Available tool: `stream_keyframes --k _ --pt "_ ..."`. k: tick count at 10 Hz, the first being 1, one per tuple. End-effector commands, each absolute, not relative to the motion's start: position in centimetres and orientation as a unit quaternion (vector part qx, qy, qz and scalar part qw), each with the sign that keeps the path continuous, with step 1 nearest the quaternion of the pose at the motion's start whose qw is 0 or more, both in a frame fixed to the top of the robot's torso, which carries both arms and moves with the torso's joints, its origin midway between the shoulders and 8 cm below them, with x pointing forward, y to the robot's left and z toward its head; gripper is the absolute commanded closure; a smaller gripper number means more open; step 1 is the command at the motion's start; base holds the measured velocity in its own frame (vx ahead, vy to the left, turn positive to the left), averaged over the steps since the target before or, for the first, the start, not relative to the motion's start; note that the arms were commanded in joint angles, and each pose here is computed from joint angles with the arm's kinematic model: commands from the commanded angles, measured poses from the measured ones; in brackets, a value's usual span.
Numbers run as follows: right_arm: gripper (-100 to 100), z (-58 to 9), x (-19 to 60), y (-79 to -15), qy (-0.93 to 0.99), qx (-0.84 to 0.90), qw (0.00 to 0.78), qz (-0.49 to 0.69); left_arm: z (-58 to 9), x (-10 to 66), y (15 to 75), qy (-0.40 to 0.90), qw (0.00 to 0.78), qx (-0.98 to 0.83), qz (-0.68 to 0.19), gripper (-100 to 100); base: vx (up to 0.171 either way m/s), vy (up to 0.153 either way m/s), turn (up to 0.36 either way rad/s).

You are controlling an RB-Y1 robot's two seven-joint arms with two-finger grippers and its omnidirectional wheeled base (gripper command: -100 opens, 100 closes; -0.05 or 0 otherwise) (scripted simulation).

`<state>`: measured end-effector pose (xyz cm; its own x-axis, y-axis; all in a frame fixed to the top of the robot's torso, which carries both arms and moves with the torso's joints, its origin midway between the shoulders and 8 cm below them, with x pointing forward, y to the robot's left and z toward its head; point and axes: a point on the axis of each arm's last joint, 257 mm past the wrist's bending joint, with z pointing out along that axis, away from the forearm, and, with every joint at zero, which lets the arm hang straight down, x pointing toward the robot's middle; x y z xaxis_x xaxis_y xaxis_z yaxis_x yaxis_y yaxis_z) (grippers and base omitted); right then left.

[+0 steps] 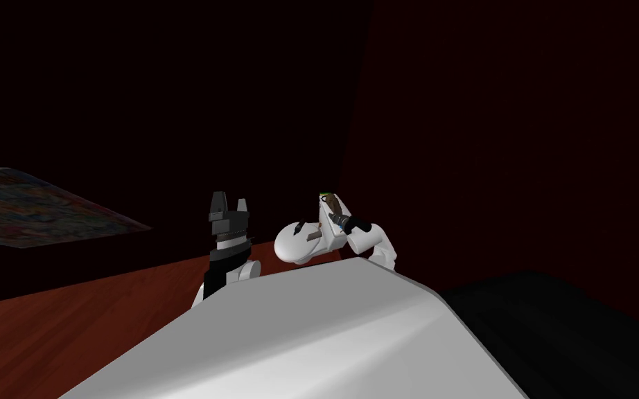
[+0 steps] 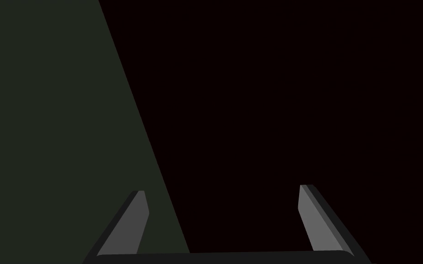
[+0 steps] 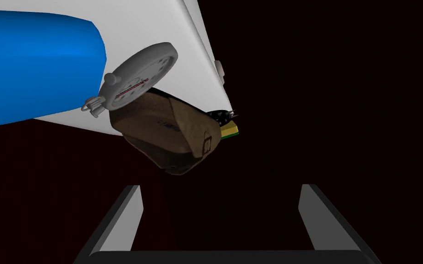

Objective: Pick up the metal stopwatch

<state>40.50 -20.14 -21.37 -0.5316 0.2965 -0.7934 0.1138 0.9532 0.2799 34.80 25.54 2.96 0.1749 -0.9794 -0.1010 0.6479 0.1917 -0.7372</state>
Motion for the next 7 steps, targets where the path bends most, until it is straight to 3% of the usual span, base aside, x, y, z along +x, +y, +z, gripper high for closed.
stream_keyframes --k 1,7 --pt "-100 -21.9 40.0 -19.9 0.882 0.091 0.455 0.081 3.0 34.8 25.5 0.295 0.713 -0.281 -0.570 0 0.031 0.000 0.113" --pt "-100 -24.3 37.8 -20.2 0.915 0.043 0.399 0.039 3.0 34.8 25.5 0.295 0.713 -0.281 -0.570 0 0.028 -0.010 0.055"
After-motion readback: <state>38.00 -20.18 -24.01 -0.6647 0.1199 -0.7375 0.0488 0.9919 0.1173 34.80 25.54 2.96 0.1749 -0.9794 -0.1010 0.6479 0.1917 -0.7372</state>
